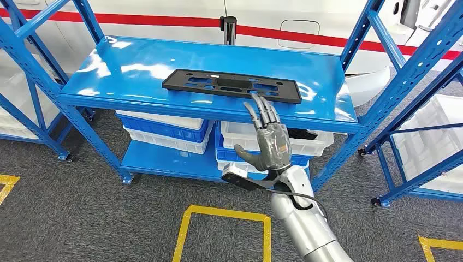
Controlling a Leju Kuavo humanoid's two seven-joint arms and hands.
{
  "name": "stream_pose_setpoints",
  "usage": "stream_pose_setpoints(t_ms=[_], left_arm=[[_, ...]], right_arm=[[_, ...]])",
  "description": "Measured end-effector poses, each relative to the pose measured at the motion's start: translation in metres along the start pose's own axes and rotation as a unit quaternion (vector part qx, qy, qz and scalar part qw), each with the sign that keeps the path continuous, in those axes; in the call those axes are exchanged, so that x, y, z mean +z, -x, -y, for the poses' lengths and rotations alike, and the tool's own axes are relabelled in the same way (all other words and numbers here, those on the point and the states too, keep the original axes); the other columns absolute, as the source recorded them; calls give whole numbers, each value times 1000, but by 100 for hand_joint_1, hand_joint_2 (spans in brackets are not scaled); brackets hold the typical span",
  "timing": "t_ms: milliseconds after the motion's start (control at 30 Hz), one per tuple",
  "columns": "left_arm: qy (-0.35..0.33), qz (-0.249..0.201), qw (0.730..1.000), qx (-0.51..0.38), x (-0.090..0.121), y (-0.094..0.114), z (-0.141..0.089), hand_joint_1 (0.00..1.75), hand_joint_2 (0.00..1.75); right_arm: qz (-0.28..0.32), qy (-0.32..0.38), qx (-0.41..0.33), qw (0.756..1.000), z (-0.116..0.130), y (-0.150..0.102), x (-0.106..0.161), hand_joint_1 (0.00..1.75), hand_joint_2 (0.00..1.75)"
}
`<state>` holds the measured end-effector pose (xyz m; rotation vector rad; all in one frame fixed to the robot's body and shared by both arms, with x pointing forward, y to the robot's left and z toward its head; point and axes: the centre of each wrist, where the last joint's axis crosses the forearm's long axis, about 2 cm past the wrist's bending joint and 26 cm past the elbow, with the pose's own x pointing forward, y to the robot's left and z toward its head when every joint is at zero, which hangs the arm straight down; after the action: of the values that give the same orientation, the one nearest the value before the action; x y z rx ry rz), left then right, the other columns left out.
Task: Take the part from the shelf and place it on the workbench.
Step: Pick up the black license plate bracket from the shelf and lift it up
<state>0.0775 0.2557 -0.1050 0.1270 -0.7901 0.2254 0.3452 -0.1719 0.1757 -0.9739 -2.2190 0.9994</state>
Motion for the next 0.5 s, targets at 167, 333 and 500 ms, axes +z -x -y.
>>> stream_pose_setpoints(t_ms=[167, 333, 500], left_arm=[[6, 2, 1000, 3, -2, -3, 1, 0, 0], [6, 9, 1000, 7, -3, -4, 0, 0, 0], [5, 14, 1000, 9, -4, -4, -2, 0, 0]], right_arm=[[37, -13, 54, 998, -2, -12, -16, 0, 175], [70, -38, 116, 990, -12, -23, -34, 0, 175], [80, -78, 143, 983, -24, -35, -50, 0, 175]])
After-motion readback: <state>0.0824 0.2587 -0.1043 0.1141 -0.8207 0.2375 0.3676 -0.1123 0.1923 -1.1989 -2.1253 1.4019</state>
